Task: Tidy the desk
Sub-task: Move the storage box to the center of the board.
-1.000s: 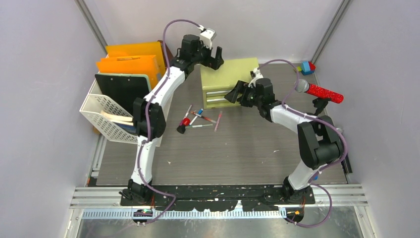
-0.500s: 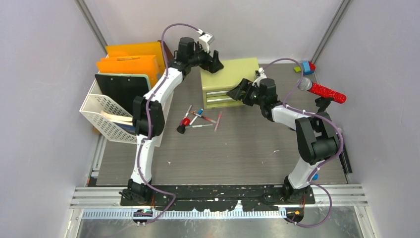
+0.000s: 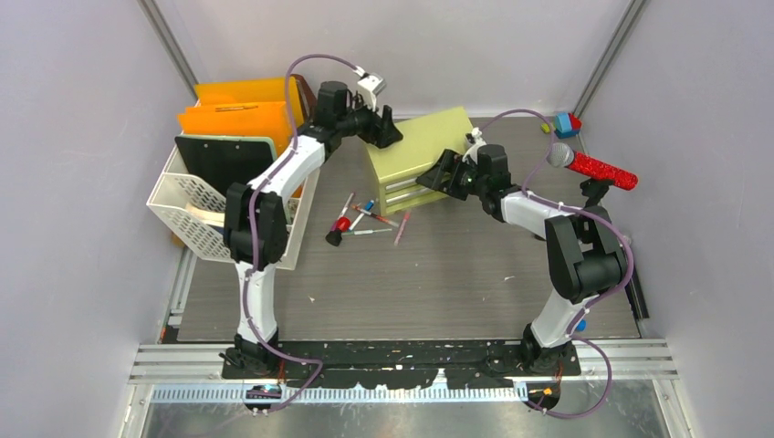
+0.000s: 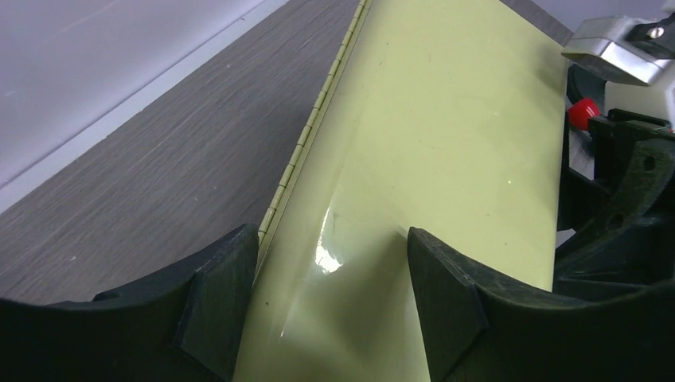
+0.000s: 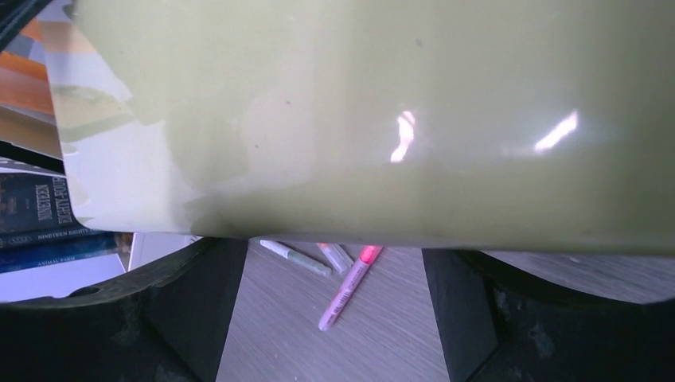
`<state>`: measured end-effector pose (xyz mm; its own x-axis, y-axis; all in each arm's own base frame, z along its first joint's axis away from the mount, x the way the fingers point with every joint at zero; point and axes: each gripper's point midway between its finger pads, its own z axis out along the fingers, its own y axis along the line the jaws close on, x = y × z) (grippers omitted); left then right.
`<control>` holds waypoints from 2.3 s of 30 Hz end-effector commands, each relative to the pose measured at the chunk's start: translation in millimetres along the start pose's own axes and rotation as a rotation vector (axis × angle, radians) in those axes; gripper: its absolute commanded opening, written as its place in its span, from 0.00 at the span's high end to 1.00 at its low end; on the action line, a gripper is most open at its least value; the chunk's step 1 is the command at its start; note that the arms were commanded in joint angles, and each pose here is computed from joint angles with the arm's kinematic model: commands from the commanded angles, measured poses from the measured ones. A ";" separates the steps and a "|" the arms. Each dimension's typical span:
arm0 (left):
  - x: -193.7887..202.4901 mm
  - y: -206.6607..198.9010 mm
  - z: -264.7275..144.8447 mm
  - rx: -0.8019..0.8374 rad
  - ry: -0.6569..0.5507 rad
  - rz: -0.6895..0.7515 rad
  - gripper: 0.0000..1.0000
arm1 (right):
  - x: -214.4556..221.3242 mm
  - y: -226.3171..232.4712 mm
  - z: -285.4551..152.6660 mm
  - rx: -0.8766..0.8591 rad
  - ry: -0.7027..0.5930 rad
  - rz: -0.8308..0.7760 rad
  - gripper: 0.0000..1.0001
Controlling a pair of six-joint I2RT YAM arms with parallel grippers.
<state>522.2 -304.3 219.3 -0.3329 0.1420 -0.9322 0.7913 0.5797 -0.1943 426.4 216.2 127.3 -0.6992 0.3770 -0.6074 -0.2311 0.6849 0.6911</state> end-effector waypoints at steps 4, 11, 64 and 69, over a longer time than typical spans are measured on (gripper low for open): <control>97.6 -40.1 -16.2 0.026 0.280 -0.349 0.34 | -47.3 32.3 -22.1 -0.081 -0.126 -0.049 0.14; 101.2 -39.9 -25.1 -0.017 0.290 -0.366 0.35 | -42.1 39.6 -46.5 -0.074 -0.090 -0.052 0.14; 122.3 -58.3 -47.5 -0.074 0.390 -0.315 0.38 | -40.8 24.2 -35.3 -0.176 -0.290 0.305 0.14; 124.5 -58.8 -46.0 -0.064 0.395 -0.315 0.38 | -44.1 32.4 -27.8 -0.257 -0.285 0.334 0.14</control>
<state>467.2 -288.5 213.7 -0.4944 0.0870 -0.8649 0.6603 0.6847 -0.3086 419.3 198.5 164.8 -0.5792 0.7042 -0.4106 -0.1396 0.4105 0.9011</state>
